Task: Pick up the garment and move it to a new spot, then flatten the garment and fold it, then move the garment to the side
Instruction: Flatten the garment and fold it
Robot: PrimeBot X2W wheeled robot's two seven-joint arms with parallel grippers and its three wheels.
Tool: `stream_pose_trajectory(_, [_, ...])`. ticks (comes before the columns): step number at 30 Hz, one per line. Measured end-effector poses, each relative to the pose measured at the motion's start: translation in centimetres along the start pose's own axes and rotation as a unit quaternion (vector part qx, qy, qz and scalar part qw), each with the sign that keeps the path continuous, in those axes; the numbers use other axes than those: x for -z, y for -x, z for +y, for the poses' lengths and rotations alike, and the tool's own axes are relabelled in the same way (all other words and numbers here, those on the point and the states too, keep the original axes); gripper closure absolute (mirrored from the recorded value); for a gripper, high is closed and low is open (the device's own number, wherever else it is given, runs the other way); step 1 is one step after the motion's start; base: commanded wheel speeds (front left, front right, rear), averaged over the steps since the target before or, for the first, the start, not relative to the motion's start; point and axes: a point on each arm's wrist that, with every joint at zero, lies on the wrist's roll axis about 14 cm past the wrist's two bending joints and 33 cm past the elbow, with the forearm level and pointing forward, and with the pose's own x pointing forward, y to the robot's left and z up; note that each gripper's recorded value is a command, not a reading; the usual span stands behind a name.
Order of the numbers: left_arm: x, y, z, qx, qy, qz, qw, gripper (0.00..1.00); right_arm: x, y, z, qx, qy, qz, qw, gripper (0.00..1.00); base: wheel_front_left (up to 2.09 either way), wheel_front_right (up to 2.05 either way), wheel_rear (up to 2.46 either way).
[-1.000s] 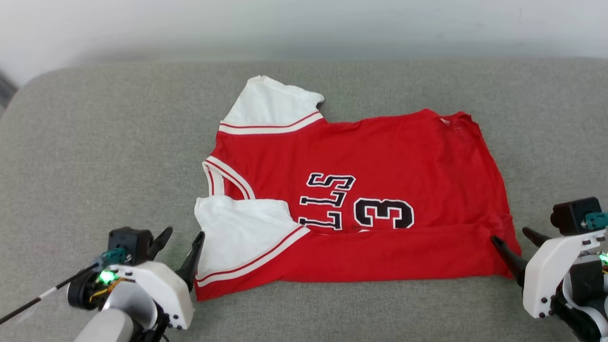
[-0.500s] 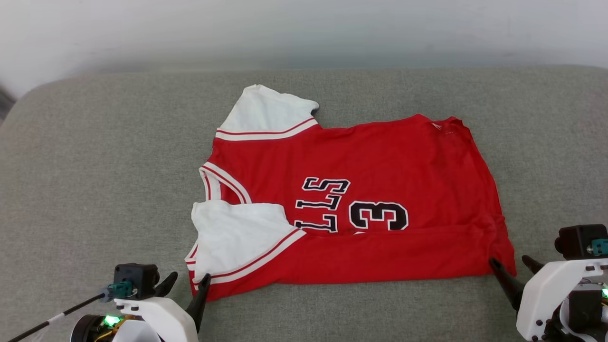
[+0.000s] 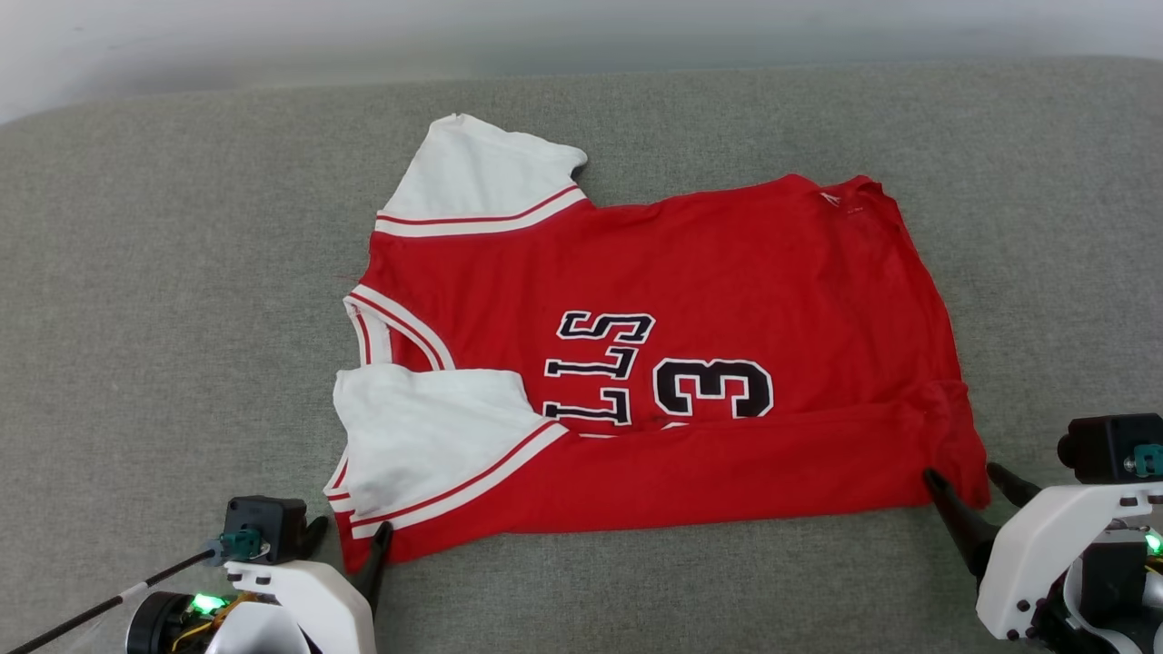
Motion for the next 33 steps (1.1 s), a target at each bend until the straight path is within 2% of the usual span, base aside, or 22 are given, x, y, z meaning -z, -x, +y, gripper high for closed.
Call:
stream_pose_trajectory(2, [0.2, -0.4, -0.2, 0.006, 0.002, 0.007, 1.0, 0.0, 0.1, -0.2, 0.0, 0.0, 0.001, 0.003, 1.0, 0.0, 0.0, 0.0, 0.0])
stream_pose_trajectory(3, [0.3, -0.6, -0.4, 0.01, 0.004, 0.01, 1.0, 0.2, 0.1, -0.2, 0.0, 0.0, 0.002, 0.003, 1.0, 0.0, 0.0, 0.0, 0.0])
stream_pose_trajectory(4, [0.4, -0.7, -0.4, 0.012, 0.006, 0.011, 1.0, 0.2, 0.1, -0.3, 0.0, 0.0, 0.003, 0.003, 1.0, 0.0, 0.0, 0.0, 0.0])
stream_pose_trajectory(5, [0.5, -0.8, -0.5, 0.015, 0.007, 0.013, 1.0, 0.64, 0.0, -0.3, 0.0, 0.0, 0.006, 0.002, 1.0, 0.0, 0.0, 0.0, 0.0])
stream_pose_trajectory(6, [0.5, -0.8, -0.5, 0.015, 0.007, 0.013, 1.0, 1.0, 0.0, -0.3, 0.0, 0.0, 0.006, 0.002, 1.0, 0.0, 0.0, 0.0, 0.0])
stream_pose_trajectory(12, [0.1, -0.4, -1.5, 0.032, 0.016, 0.0, 0.999, 1.0, -1.1, 0.2, 0.0, 0.0, 0.021, -0.014, 1.0, 0.0, 0.0, 0.0, 0.0])
stream_pose_trajectory(18, [-1.8, 1.3, -1.7, 0.034, 0.018, -0.051, 0.998, 1.0, -1.8, 0.8, -1.0, 0.025, 0.063, -0.015, 0.998, 0.0, 0.0, 0.0, 0.0])
stream_pose_trajectory(26, [-4.8, 3.2, -1.5, 0.031, 0.006, -0.108, 0.994, 1.0, -0.4, -0.9, -1.2, 0.028, 0.066, 0.027, 0.997, 0.0, 0.0, 0.0, 0.0])
stream_pose_trajectory(33, [-5.0, 3.3, -1.5, 0.033, 0.004, -0.109, 0.994, 1.0, 2.0, -3.4, -1.7, 0.036, 0.066, 0.081, 0.994, 0.0, 0.0, 0.0, 0.0])
